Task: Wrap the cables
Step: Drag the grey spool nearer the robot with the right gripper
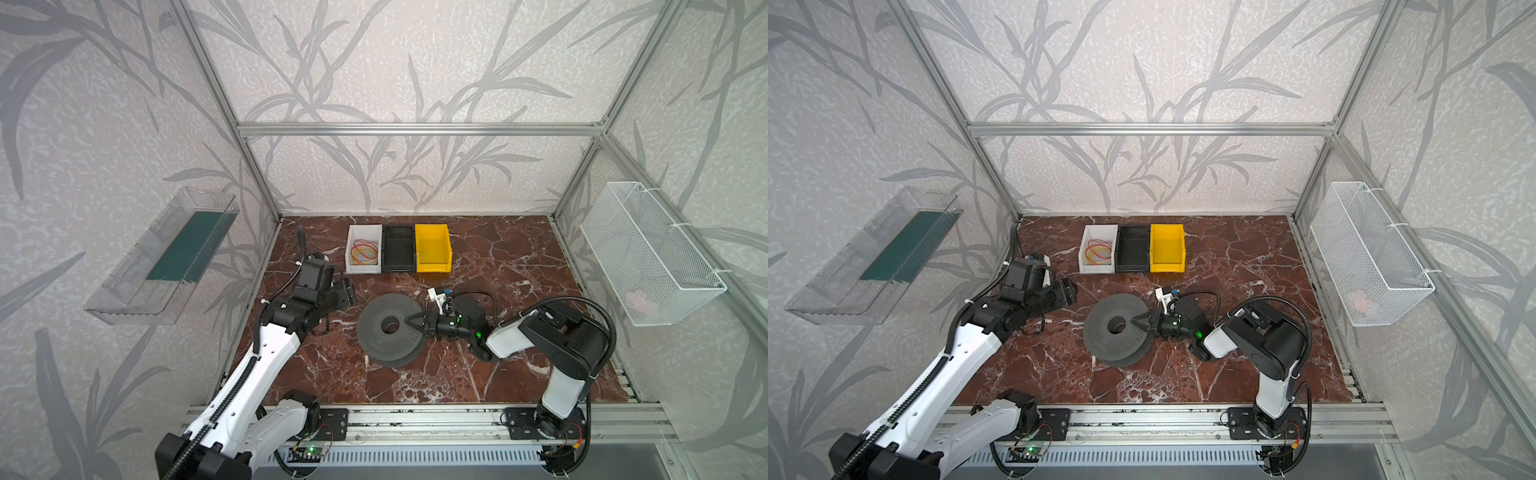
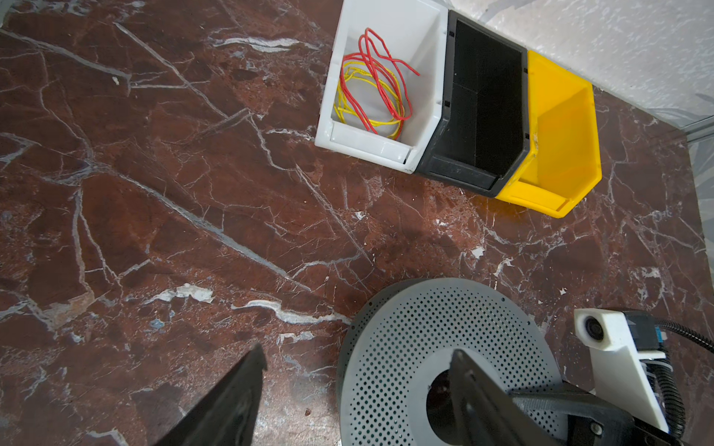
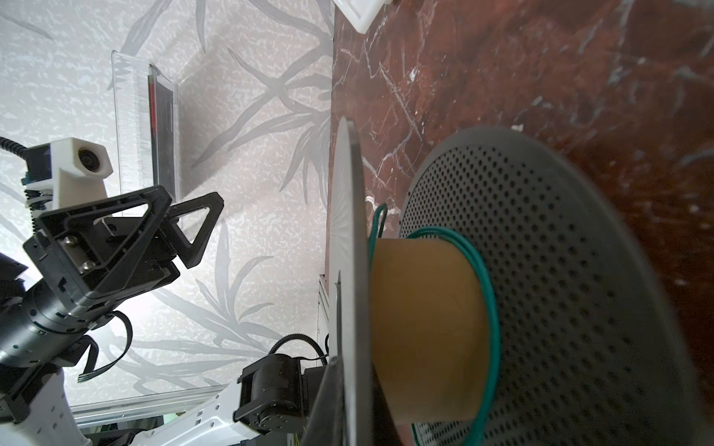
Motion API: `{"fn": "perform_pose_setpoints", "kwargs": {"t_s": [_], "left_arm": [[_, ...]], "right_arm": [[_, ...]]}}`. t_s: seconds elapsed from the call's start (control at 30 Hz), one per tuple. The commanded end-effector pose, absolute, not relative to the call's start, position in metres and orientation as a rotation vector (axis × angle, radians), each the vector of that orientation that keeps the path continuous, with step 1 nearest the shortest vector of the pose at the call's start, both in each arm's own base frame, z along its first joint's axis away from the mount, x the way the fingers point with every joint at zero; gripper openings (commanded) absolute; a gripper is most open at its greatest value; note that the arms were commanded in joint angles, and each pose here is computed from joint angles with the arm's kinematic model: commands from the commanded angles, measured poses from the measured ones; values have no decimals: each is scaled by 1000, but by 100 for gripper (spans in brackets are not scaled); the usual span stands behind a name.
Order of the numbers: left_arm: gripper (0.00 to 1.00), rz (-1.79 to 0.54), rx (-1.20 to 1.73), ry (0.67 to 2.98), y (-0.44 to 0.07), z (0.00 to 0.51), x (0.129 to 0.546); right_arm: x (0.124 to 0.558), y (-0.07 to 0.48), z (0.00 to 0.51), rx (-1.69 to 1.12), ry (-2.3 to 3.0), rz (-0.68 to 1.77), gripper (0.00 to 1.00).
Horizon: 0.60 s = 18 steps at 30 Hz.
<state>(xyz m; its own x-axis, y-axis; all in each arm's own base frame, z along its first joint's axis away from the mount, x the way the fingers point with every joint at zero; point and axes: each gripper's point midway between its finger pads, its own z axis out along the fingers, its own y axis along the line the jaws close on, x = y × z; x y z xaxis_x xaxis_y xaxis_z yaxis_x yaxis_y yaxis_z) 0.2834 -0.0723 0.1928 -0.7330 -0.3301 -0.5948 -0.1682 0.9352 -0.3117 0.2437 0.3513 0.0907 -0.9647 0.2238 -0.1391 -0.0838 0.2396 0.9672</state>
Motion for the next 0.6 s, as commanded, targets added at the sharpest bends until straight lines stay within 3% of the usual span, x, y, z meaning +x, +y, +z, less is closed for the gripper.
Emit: {"fn": "perform_pose_setpoints", "kwargs": {"t_s": [0.0,0.2,0.57], "left_arm": [[76,-339,-361,2371,-76,205,292],[79,-338,-351,2384,-78,201,295],[84,-310,-340,2419,-75,203,288]], "right_arm": [[236,345,71,103,2303,1745,0],[231,332,50,60,2386,1593,12],[226,310,66,-88,2434,1331,62]]}}
